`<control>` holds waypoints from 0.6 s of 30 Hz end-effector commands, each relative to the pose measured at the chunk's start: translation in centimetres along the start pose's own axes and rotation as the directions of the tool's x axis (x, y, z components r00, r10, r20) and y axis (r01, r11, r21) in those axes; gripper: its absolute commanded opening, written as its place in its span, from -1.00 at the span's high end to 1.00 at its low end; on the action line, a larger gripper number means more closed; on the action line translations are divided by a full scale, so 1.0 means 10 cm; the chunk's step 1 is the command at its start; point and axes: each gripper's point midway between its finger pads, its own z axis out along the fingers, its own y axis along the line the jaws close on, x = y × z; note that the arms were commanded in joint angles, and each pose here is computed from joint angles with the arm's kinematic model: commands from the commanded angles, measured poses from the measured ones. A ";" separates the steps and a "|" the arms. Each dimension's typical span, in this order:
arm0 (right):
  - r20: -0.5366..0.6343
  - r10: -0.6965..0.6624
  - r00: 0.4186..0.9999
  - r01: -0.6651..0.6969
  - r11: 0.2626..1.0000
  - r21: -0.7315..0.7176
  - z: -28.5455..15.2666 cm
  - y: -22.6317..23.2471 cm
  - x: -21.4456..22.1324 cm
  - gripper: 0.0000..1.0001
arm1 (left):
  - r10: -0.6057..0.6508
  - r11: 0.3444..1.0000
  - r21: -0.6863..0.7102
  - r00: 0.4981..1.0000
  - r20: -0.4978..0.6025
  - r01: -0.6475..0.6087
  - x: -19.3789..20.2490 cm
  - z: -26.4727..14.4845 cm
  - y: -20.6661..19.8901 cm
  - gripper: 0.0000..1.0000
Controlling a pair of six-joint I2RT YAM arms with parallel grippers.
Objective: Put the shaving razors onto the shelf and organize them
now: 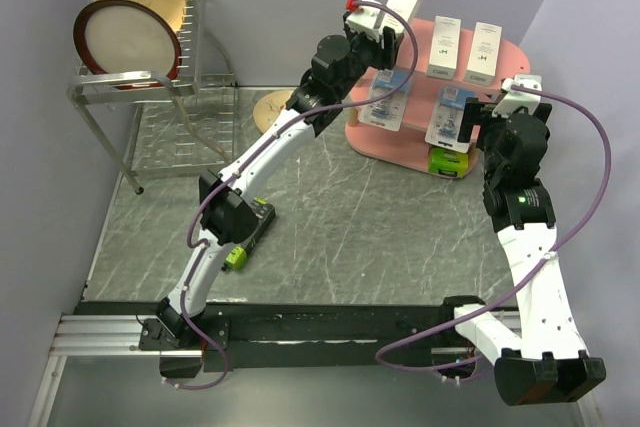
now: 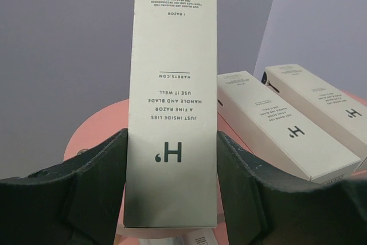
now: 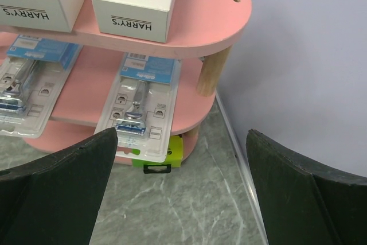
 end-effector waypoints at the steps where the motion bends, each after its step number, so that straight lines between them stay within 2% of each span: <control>1: 0.040 0.040 0.998 -0.040 0.999 0.004 -0.01 -0.03 -0.20 -1.00 | -0.013 0.999 -0.034 0.982 0.188 0.020 -0.77 -0.06 0.02 -0.26; 12: 0.038 0.040 0.998 -0.040 0.999 0.011 -0.02 -0.05 -0.20 -1.00 | 0.020 0.998 -0.068 0.982 0.187 -0.007 -0.66 -0.03 0.06 -0.56; 15: 0.039 0.042 0.998 -0.043 0.999 0.016 -0.03 -0.06 -0.19 -1.00 | 0.018 0.997 -0.079 0.972 0.232 0.000 -0.87 -0.08 0.05 -0.70; 17: 0.043 0.046 0.998 -0.047 0.999 0.018 -0.03 -0.07 -0.20 -1.00 | 0.005 0.997 -0.072 0.955 0.298 0.017 -1.22 -0.18 0.01 -0.81; 18: 0.043 0.054 0.998 -0.055 0.998 0.019 -0.02 -0.07 -0.20 -1.00 | 0.042 0.997 -0.075 0.941 0.335 -0.018 -1.50 -0.28 0.01 -0.84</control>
